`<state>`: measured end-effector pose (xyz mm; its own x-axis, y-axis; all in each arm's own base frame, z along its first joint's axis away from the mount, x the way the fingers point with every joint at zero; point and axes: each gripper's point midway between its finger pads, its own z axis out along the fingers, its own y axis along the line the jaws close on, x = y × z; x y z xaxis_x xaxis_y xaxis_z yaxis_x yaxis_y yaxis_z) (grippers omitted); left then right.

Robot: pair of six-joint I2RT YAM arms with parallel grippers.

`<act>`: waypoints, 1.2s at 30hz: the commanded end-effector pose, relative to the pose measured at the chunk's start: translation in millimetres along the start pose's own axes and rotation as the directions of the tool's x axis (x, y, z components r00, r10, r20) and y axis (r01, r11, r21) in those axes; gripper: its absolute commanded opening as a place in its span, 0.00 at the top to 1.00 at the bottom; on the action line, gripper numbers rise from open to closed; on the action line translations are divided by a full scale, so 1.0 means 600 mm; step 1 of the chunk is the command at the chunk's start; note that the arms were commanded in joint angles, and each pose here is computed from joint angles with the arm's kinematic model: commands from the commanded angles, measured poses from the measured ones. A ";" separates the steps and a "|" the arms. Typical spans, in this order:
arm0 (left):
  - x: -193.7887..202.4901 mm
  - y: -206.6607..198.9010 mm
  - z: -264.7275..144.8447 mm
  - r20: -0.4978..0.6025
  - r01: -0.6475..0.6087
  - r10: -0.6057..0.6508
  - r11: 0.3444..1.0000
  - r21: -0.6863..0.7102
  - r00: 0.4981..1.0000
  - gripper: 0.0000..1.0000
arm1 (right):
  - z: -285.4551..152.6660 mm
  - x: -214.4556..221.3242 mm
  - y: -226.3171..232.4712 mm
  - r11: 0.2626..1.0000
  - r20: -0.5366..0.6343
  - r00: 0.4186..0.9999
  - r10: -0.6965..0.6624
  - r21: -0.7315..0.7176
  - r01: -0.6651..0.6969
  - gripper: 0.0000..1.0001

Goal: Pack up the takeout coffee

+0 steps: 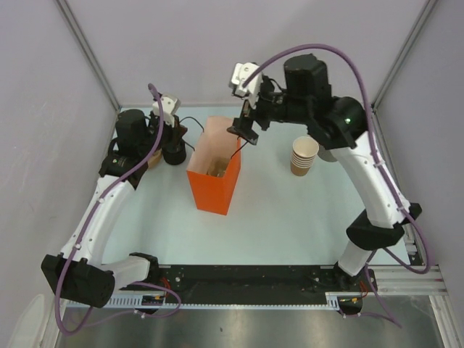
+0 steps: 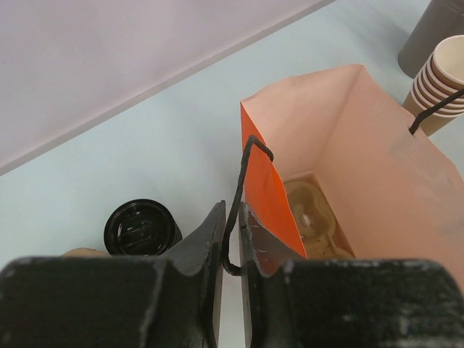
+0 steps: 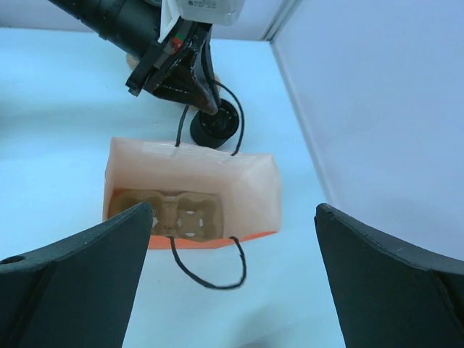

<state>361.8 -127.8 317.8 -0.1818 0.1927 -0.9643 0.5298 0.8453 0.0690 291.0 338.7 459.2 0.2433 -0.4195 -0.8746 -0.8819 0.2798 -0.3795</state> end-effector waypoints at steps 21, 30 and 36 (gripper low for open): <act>-0.045 0.010 -0.013 0.024 -0.019 0.019 1.000 -0.017 1.000 0.81 | 0.006 0.169 -0.018 0.969 -0.191 0.950 -0.246 -0.065 0.238 0.09; -0.042 0.015 -0.003 0.013 -0.010 0.011 1.000 -0.022 1.000 0.85 | 0.026 0.182 0.006 0.962 -0.178 0.950 -0.258 -0.139 0.235 0.38; -0.049 0.021 0.005 0.017 -0.014 0.014 0.999 -0.029 1.000 0.96 | 0.030 0.178 0.017 0.963 -0.158 0.957 -0.242 -0.159 0.218 0.73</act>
<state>369.5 -128.3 320.1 -0.2173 0.2076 -0.9538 0.5296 0.8459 0.0634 320.4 304.4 350.7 0.3601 -0.6402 -0.6786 -0.8600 0.0541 -0.5075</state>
